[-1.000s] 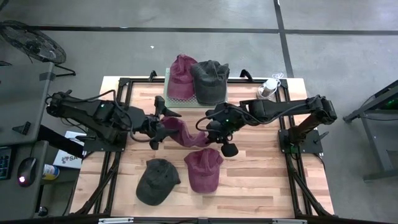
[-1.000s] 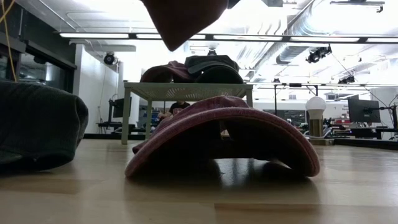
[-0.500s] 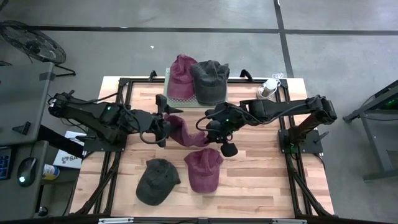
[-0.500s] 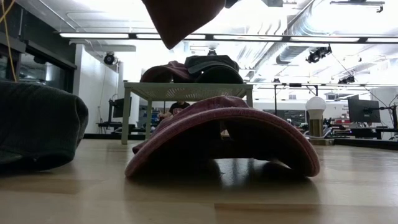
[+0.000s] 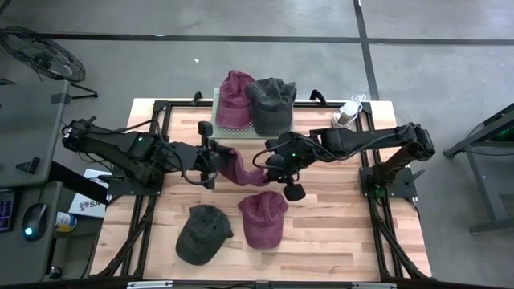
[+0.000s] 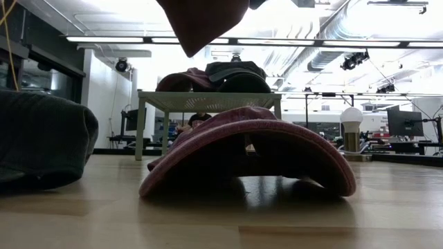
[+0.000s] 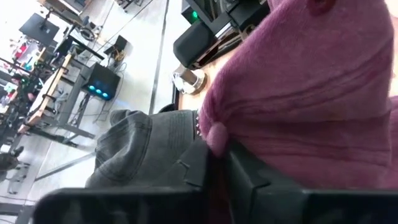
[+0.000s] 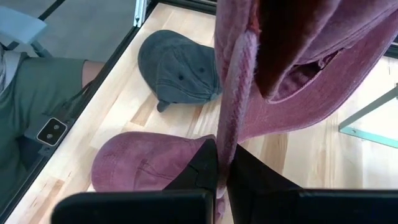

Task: Pick & Place hat
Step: Stack the top red cap on the red cap on the shelf

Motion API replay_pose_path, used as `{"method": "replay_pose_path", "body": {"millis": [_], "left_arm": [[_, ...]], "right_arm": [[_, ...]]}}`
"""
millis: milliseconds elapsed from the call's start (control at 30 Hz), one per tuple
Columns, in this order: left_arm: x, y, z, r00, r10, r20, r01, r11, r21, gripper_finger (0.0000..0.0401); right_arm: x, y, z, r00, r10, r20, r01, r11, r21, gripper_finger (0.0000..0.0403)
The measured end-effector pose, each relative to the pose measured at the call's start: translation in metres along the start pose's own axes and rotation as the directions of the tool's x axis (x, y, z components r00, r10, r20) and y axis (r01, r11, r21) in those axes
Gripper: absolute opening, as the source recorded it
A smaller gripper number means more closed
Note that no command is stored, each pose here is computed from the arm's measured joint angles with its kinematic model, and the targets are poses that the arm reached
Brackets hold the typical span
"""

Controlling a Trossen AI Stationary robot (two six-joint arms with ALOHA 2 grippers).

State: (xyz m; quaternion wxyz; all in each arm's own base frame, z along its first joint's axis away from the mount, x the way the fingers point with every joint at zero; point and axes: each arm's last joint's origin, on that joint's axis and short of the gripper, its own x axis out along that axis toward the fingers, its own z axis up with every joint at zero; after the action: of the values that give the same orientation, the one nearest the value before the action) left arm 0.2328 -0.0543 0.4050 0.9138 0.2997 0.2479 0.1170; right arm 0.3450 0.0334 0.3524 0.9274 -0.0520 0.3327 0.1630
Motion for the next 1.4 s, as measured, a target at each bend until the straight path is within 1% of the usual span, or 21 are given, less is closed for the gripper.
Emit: {"method": "replay_pose_path", "body": {"millis": [33, 100, 200, 300, 367, 400, 600, 700, 767, 833, 933, 1200, 1300, 1400], "left_arm": [[0.0, 0.0, 0.0, 1.0, 0.001, 0.001, -0.001, 1.0, -0.014, 0.0016], [0.0, 0.0, 0.0, 1.0, 0.007, -0.001, -0.007, 0.999, -0.045, 0.002], [0.0, 0.001, 0.0, 0.999, 0.04, -0.013, -0.04, 0.996, -0.075, 0.0015], [-0.005, 0.0, 0.001, 0.996, 0.089, -0.022, -0.091, 0.992, -0.086, 0.0014], [-0.01, -0.002, 0.003, 0.994, 0.107, -0.011, -0.107, 0.99, -0.094, 0.0014], [-0.014, -0.002, 0.003, 0.994, 0.108, 0.0, -0.108, 0.989, -0.101, 0.0014], [-0.038, -0.008, 0.007, 0.995, 0.051, 0.089, -0.036, 0.986, -0.163, 0.0014], [-0.048, -0.012, 0.008, 0.991, -0.004, 0.132, 0.029, 0.981, -0.19, 0.0014], [-0.052, -0.016, 0.008, 0.99, -0.03, 0.137, 0.059, 0.977, -0.207, 0.0014], [-0.054, -0.021, 0.005, 0.992, -0.056, 0.11, 0.078, 0.975, -0.208, 0.0014], [-0.057, -0.026, -0.001, 0.994, -0.087, 0.073, 0.102, 0.966, -0.239, 0.0014], [-0.061, -0.024, 0.002, 0.987, -0.107, 0.118, 0.137, 0.949, -0.285, 0.0014], [-0.066, -0.019, 0.001, 0.989, -0.072, 0.126, 0.109, 0.942, -0.316, 0.0014], [-0.069, -0.014, -0.001, 0.991, -0.035, 0.127, 0.077, 0.937, -0.34, 0.0014]], "right_arm": [[0.0, 0.0, 0.0, 1.0, -0.003, 0.0, 0.003, 1.0, 0.0, 0.0005], [0.0, -0.001, 0.0, 1.0, -0.017, 0.0, 0.017, 1.0, 0.0, 0.0005], [0.0, -0.002, 0.0, 0.999, -0.052, -0.001, 0.052, 0.999, 0.01, 0.0005], [0.0, -0.003, 0.0, 0.994, -0.109, -0.01, 0.109, 0.993, 0.039, 0.0005], [0.0, -0.005, 0.0, 0.989, -0.149, -0.017, 0.15, 0.987, 0.061, 0.0005], [-0.001, -0.006, 0.0, 0.986, -0.168, -0.019, 0.169, 0.983, 0.075, 0.0005], [-0.004, -0.019, -0.001, 0.966, -0.256, -0.024, 0.256, 0.951, 0.175, 0.0005], [-0.005, -0.023, -0.002, 0.964, -0.266, -0.021, 0.265, 0.945, 0.19, 0.0005], [-0.005, -0.024, -0.001, 0.962, -0.271, -0.015, 0.268, 0.942, 0.2, 0.0005], [-0.005, -0.025, -0.002, 0.962, -0.274, -0.02, 0.272, 0.94, 0.205, 0.0005], [-0.005, -0.026, -0.003, 0.961, -0.275, -0.026, 0.275, 0.939, 0.208, 0.0005], [-0.006, -0.029, -0.003, 0.958, -0.285, -0.026, 0.283, 0.935, 0.214, 0.0005], [-0.006, -0.028, -0.003, 0.962, -0.272, -0.019, 0.269, 0.939, 0.214, 0.0006], [-0.006, -0.029, -0.002, 0.959, -0.282, -0.01, 0.277, 0.936, 0.216, 0.0017]]}}
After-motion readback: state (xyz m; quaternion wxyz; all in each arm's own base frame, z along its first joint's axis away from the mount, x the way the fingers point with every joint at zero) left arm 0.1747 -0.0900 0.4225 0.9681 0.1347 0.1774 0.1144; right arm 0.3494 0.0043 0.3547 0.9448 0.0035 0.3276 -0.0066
